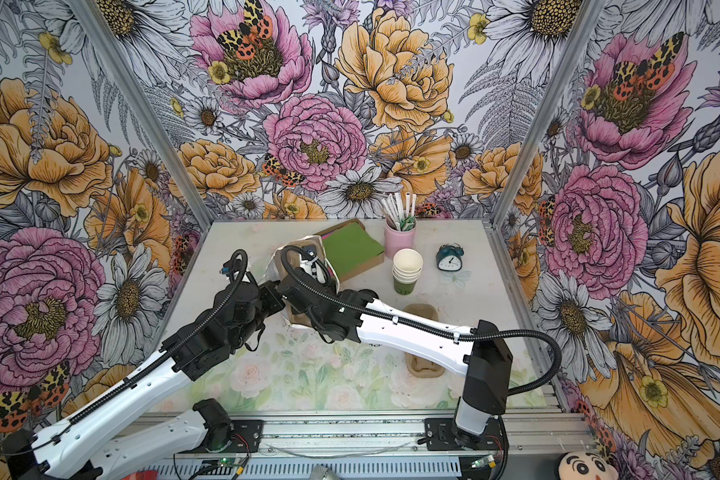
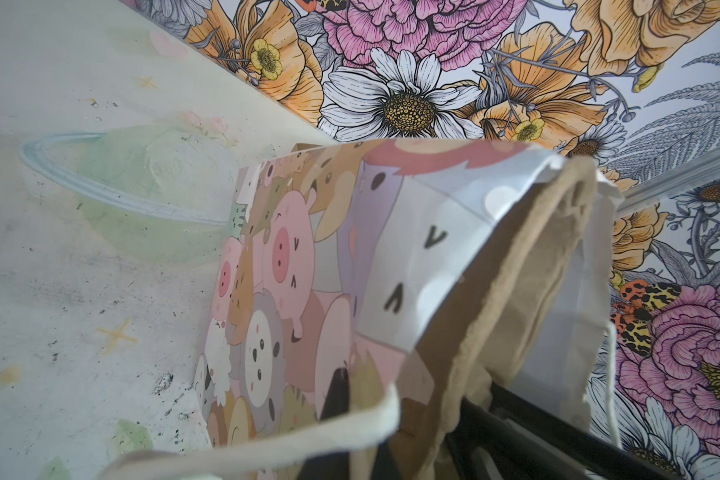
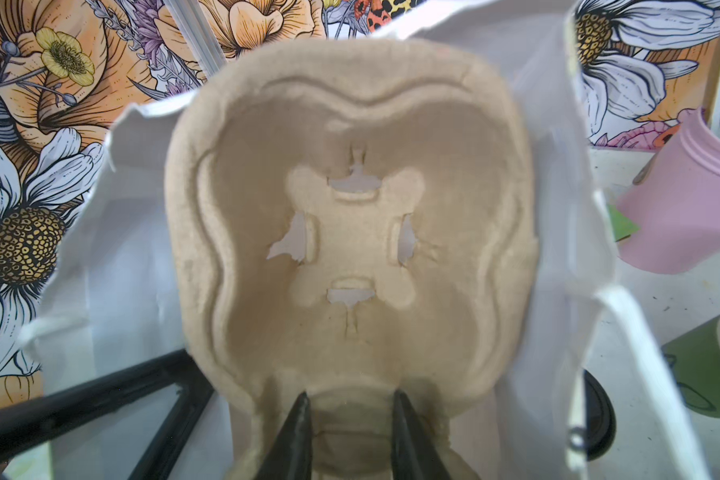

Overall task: Pack the takeout coffee
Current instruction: 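Hold the bag open with the left gripper while the right lowers the carrier in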

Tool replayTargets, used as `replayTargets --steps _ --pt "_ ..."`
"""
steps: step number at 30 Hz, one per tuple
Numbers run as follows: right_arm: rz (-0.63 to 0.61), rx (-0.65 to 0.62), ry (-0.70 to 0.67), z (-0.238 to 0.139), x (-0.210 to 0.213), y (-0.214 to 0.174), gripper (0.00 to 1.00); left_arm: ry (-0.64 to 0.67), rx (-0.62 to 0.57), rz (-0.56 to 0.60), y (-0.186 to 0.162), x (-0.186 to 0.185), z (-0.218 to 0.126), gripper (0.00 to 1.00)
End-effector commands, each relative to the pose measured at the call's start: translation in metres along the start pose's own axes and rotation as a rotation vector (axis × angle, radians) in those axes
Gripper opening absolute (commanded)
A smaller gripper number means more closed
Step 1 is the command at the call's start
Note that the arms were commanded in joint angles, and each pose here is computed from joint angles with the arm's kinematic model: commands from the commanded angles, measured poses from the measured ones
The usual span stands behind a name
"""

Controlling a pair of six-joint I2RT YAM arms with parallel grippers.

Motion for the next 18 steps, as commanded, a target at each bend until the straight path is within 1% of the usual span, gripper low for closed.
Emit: replayTargets --steps 1,6,12,18 --pt "0.01 0.022 0.0 0.003 0.006 -0.007 0.13 -0.039 -0.005 -0.026 0.0 -0.004 -0.004 0.0" --pt "0.0 0.034 -0.009 0.009 0.009 -0.011 0.13 -0.036 0.001 -0.027 -0.002 -0.003 -0.003 0.0" --pt "0.012 0.021 -0.014 0.0 0.006 -0.012 0.12 -0.035 -0.006 -0.03 -0.001 -0.002 -0.004 0.0" --pt "0.015 0.011 0.005 -0.011 0.013 -0.014 0.12 -0.034 -0.008 -0.027 0.0 -0.002 -0.004 0.0"
Point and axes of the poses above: each gripper's point midway between its finger pads, its own z axis out along the fingers, its own x axis along the line the jaws close on, y = z × x, the point moved 6 cm from there along -z, back along the fingers, and after that the axes turned 2 degrees about -z, right-handed, at the moved point
